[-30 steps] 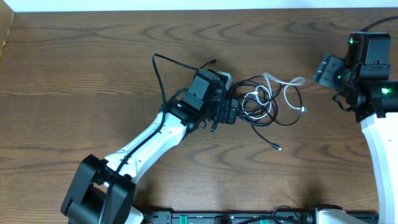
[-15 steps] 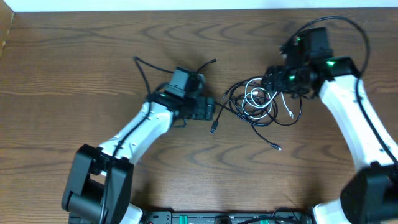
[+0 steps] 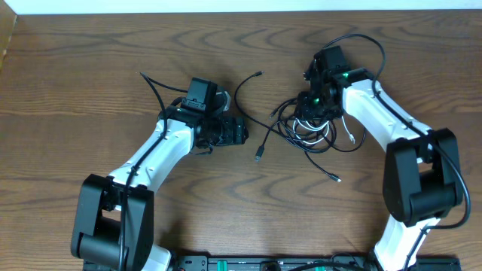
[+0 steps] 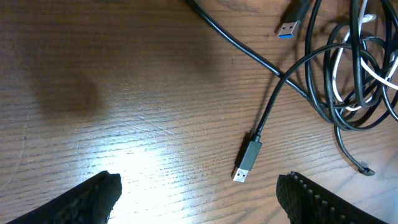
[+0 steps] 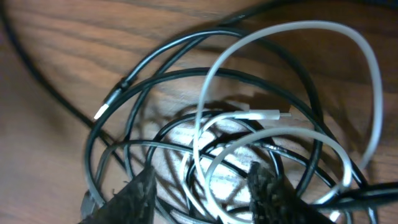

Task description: Untangle cables

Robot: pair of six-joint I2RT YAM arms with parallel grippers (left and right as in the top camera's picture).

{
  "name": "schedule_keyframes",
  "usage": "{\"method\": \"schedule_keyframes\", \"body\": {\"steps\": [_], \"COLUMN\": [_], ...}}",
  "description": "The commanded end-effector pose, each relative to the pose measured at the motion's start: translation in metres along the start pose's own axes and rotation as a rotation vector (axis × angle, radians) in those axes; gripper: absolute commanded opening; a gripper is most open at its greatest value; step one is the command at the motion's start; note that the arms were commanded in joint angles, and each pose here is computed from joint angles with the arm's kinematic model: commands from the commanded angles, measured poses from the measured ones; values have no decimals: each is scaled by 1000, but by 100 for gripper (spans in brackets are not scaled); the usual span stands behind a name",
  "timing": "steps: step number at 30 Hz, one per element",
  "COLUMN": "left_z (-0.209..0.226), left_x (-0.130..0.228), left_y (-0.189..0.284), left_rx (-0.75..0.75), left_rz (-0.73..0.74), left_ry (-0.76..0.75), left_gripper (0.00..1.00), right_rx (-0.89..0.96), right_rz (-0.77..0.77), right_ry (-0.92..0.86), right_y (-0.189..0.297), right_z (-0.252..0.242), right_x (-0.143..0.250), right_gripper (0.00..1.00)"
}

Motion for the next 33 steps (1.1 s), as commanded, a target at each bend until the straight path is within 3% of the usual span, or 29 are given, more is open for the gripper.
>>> {"method": "schedule_keyframes", "body": {"steps": [1,5,6,11,16,21,23,27,33], "left_z": [-3,-3,-3,-2,-2,-2,-2,-2,-2], "left_x": [-4,-2,-1,1,1,1,1,1,1], "left_y": [2,2,2,2,2,2,2,2,2], "left_rx": [17,15,15,14,14,14,14,13,14], "left_rz": [-6,2,6,15,15,14,14,14,14], "left_ry": [-2,1,2,6,6,6,6,6,6], "left_gripper": [85,85,86,85,85,85,85,85,85], "right_rx": [-8,-139,-166,-516,-922,-1126,-1148,-1057,-613], "right_rz": [-31,-26,-14,78,79,-122,-269,-501,-665], "right_ry": [-34,-13,-11,64,201,317,392,341,87], "right_y": [-3,1,1,26,95,191,230,274,261], "right_z": [5,28,32,81,127,150,154,142,80], "right_x": [-7,-10,-9,0,-6,-33,-40,-55,-68], "right_gripper": [32,4,1,1,1,1,1,1,1]}}
Point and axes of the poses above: each gripper's point midway between its finger pads, its own y axis back along the fingers, its own z axis along the line the jaws close on, x = y × z, the point moved 2 cm from there along y, back along the fingers, and after that the axes turned 12 degrees about -y, right-handed, at the moved point
